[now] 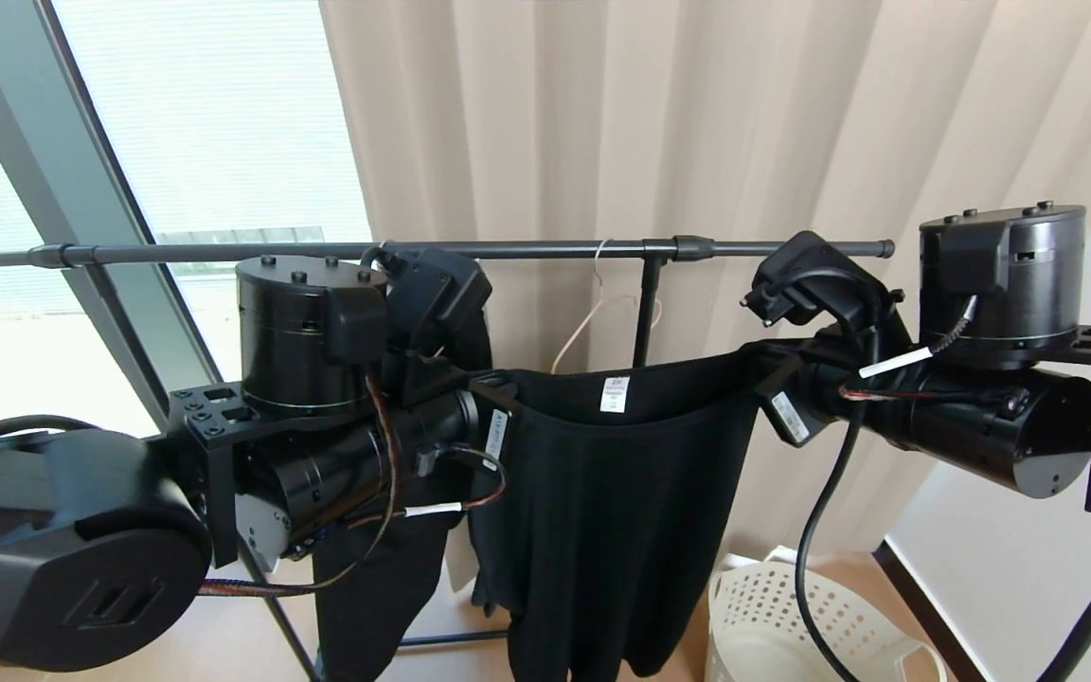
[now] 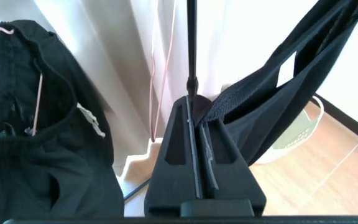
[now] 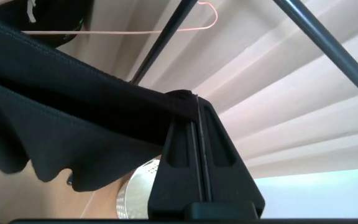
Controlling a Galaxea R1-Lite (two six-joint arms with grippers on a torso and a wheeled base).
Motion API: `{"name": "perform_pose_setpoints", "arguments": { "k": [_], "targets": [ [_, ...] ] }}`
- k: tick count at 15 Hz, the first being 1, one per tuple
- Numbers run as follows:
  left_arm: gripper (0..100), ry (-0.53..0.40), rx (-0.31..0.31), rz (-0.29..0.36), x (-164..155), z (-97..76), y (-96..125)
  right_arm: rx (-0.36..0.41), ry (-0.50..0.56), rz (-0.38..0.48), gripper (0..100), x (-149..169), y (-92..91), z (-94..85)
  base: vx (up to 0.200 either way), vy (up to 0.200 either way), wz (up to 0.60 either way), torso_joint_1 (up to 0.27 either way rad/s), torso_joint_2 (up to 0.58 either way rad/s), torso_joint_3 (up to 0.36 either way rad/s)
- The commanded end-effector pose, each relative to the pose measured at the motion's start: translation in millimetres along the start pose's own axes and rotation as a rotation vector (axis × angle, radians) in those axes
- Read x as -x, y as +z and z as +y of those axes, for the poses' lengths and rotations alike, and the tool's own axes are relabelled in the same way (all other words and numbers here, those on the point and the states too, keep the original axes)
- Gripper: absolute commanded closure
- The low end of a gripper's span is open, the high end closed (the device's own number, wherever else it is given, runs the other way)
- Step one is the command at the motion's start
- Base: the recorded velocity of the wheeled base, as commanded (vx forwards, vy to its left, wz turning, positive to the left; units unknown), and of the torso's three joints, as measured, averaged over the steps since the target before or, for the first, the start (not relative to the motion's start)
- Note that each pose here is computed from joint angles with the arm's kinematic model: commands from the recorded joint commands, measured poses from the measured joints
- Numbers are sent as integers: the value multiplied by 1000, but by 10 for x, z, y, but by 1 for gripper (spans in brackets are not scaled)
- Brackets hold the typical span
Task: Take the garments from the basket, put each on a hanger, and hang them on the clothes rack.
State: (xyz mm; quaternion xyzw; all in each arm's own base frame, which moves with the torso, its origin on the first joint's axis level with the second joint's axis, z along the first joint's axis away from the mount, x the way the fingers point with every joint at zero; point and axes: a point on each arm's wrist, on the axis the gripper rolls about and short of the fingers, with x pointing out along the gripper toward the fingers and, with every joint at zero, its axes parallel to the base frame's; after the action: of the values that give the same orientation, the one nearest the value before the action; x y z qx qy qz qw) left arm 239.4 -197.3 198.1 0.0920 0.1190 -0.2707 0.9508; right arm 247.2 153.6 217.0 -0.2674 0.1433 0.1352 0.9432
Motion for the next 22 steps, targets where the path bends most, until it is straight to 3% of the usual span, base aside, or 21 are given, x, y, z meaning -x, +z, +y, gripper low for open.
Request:
{"name": "perform_pose_setpoints", "arguments": {
  "k": [1, 7, 12, 14, 18, 22],
  "targets": [
    [100, 4, 1, -34, 59, 19, 90, -12, -16, -36, 100, 109, 21, -52, 0, 0, 0, 0, 0, 0],
    [100, 2, 4, -30, 61, 13, 68, -34, 8, -58, 100, 316, -30, -30, 0, 0, 0, 0, 0, 0],
    [100, 3, 9, -45, 74, 13, 110, -50, -9, -105, 100, 354, 122, -104, 0, 0, 0, 0, 0, 0],
    [100, 3, 23, -25, 72, 8, 38, -55, -6, -115, 100, 363, 129, -109, 0, 0, 0, 0, 0, 0],
    [100, 5, 28, -48, 97, 17, 103, -57, -5, -126, 100, 404, 140, -131, 0, 0, 0, 0, 0, 0],
    [100, 0, 28, -47, 79, 13, 102, -46, 17, -107, 100, 408, 69, -102, 0, 0, 0, 0, 0, 0]
  ]
}}
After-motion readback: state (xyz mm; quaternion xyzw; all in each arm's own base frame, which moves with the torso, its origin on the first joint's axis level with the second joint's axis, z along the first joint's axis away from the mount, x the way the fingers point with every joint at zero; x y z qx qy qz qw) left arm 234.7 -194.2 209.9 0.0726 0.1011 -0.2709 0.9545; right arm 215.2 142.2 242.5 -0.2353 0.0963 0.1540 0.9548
